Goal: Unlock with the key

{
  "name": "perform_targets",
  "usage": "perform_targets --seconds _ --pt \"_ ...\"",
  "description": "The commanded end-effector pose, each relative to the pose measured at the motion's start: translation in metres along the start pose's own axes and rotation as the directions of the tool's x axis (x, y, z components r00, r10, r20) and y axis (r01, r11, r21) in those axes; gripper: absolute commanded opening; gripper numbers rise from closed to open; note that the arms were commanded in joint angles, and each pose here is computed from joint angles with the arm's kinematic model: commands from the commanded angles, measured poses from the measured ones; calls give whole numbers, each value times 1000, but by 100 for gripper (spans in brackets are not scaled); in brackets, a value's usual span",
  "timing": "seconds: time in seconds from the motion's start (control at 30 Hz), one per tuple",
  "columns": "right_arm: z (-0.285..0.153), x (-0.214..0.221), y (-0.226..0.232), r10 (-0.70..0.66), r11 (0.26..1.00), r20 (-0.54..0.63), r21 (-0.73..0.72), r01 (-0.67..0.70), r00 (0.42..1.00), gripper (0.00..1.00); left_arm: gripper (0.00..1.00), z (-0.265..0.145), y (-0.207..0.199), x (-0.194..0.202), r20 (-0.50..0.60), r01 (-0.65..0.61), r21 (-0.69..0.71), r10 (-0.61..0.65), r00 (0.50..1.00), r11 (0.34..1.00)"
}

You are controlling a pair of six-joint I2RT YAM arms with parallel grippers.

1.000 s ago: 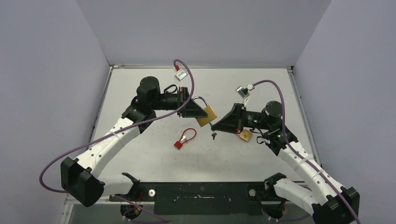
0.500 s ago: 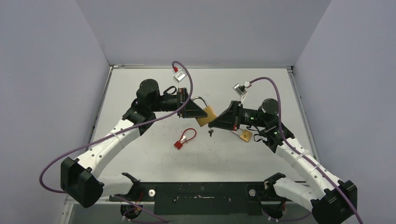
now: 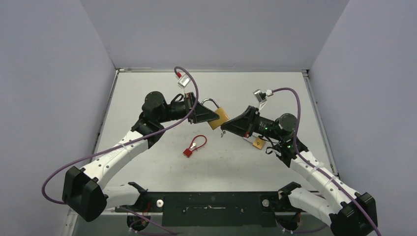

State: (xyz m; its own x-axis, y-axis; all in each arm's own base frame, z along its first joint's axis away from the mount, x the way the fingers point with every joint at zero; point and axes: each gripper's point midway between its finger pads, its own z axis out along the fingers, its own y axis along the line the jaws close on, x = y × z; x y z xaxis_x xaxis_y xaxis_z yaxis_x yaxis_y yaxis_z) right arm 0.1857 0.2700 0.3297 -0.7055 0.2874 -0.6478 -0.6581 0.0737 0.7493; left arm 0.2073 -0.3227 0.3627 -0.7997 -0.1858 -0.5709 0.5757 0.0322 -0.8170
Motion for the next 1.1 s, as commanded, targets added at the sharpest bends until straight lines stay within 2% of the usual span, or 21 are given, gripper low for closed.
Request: perform_targets --seconds 0.0,0.07,0.13,0.27,0.37,0.63,0.83,0.97,1.07 --pt "-4 -31 9 -78 997 207 -11 82 975 21 0 -2 -60 -10 78 -59 201 44 996 978" --pt "-11 -30 17 -78 996 233 -28 87 969 32 0 -5 -60 -14 99 -71 194 52 994 978" --pt "-18 -29 22 -76 996 256 -34 88 964 46 0 -9 -58 -17 116 -75 183 54 992 980" --pt "-24 -25 28 -82 994 265 -44 97 961 53 0 -11 -56 -21 115 -75 178 55 992 981" --pt "-22 -22 29 -76 994 243 -55 92 967 54 0 -11 -54 -21 114 -71 178 51 992 982" --pt "-16 -15 19 -75 996 175 -34 82 982 50 0 -12 -55 -21 116 -76 180 55 992 981" --pt "-11 -25 26 -110 992 175 -39 119 978 31 0 -12 -57 -20 106 -83 187 64 992 979" --pt "-9 -24 28 -106 991 168 -61 118 980 27 0 -12 -58 -20 109 -86 187 66 992 979" --pt "-8 -19 27 -99 991 155 -70 111 983 19 0 -12 -60 -21 113 -88 192 67 991 977"
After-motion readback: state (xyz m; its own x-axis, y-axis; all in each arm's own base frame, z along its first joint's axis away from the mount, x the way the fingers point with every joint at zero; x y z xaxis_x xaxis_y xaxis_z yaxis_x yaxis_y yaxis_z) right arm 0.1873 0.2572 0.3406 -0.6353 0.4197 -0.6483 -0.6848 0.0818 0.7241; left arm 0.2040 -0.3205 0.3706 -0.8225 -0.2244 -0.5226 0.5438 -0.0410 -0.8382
